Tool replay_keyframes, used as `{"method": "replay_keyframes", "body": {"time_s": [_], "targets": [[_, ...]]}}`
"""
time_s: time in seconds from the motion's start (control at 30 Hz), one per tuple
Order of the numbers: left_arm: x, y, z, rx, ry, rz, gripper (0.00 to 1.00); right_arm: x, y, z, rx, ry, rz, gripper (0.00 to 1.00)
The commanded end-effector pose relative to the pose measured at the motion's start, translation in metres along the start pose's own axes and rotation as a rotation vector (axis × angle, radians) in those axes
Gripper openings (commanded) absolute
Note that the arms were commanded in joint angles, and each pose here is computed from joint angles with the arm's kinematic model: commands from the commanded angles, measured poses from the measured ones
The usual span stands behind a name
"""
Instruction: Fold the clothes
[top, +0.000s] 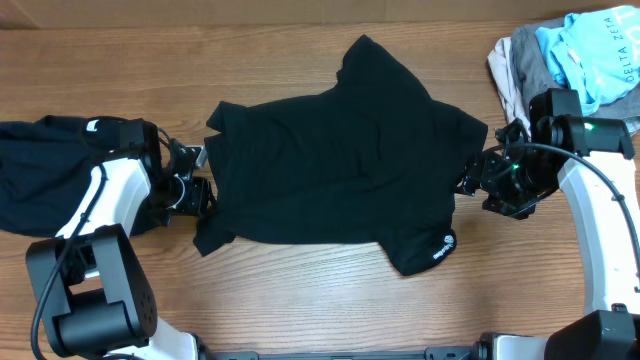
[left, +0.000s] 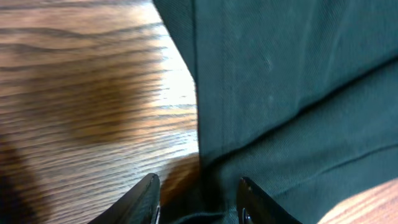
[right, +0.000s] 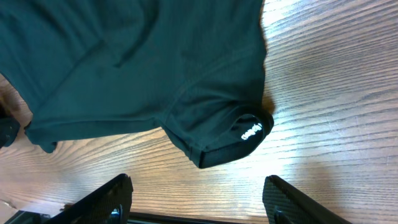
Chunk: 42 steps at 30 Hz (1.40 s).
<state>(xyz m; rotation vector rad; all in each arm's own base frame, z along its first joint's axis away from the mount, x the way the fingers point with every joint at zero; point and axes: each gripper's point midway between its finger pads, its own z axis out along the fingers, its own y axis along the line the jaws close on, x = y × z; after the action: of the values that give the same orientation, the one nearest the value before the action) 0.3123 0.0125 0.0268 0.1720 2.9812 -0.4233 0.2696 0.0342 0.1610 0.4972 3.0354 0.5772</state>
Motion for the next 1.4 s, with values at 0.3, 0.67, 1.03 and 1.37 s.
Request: {"method": "replay_keyframes", "body": {"time_s": [0.3,0.67,1.03,1.37], "targets": [[0.01,-0.003,0.017,0.064,0.058,0.125,0.45,0.0,-0.001,-0.003,0.006,-0.015,-0.004,0.72],[0.016,-0.031,0.007,0.222,0.069,0.194,0.37,0.0,-0.001,-0.003,0.005,-0.018,-0.005,0.72],[0.012,-0.039,-0.004,0.258,0.074,0.14,0.41,-0.001,-0.001,-0.003,0.004,-0.018,-0.004,0.72],[0.017,-0.016,-0.001,0.124,0.125,0.091,0.49,0.0,-0.001,-0.003,0.005,-0.015,-0.003,0.72]]}}
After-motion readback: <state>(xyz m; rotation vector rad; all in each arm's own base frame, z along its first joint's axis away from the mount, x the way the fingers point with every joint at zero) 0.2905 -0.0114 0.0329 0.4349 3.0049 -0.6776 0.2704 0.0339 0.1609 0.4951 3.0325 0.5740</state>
